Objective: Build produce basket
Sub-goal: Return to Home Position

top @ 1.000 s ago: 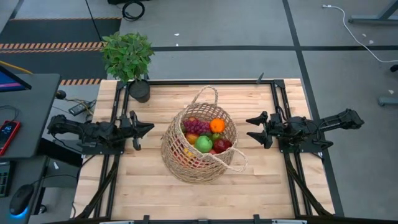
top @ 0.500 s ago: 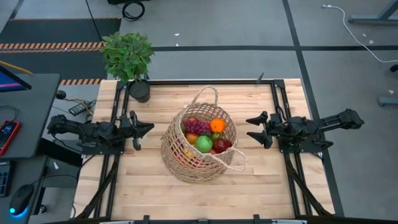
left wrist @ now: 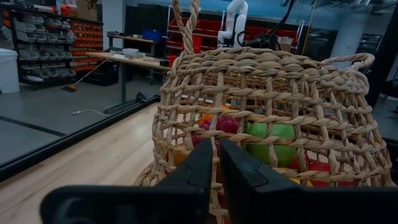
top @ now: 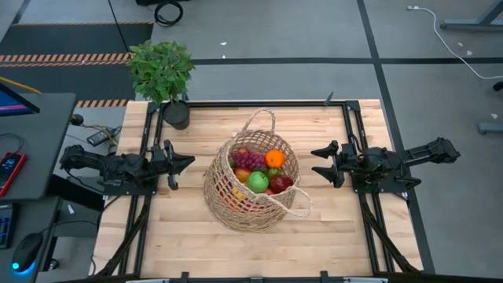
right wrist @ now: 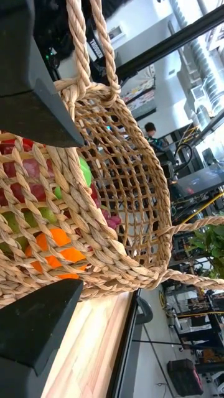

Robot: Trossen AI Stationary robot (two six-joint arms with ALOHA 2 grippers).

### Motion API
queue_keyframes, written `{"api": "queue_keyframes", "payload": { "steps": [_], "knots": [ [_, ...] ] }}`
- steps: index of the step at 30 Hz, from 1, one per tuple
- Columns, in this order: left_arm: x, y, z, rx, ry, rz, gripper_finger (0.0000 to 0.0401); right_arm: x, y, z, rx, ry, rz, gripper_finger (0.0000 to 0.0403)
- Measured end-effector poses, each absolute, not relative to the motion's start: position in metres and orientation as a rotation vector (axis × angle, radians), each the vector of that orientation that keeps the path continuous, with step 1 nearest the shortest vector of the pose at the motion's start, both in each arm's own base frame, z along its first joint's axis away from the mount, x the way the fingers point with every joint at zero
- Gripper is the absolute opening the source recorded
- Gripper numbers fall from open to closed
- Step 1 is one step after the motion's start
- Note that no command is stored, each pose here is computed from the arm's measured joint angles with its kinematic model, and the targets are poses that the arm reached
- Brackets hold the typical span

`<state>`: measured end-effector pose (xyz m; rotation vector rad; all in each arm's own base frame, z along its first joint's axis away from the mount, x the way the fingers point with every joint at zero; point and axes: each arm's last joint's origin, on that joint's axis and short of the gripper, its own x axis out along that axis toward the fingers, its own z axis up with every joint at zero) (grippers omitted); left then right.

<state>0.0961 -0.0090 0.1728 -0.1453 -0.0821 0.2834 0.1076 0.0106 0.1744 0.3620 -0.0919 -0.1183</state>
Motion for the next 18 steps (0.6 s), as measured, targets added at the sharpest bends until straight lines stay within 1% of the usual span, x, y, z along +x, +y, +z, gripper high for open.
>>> {"api": "queue_keyframes", "payload": {
  "steps": [5, 18],
  "knots": [
    [0.0961, -0.0090, 0.1728, -0.145, -0.082, 0.283, 0.0040, 0.1076, 0.0106, 0.1744, 0.362, -0.092, -0.118, 0.0365],
    [0.0961, -0.0090, 0.1728, -0.145, -0.082, 0.283, 0.0031, 0.1076, 0.0106, 0.1744, 0.362, -0.092, -0.118, 0.0365]
  ]
}}
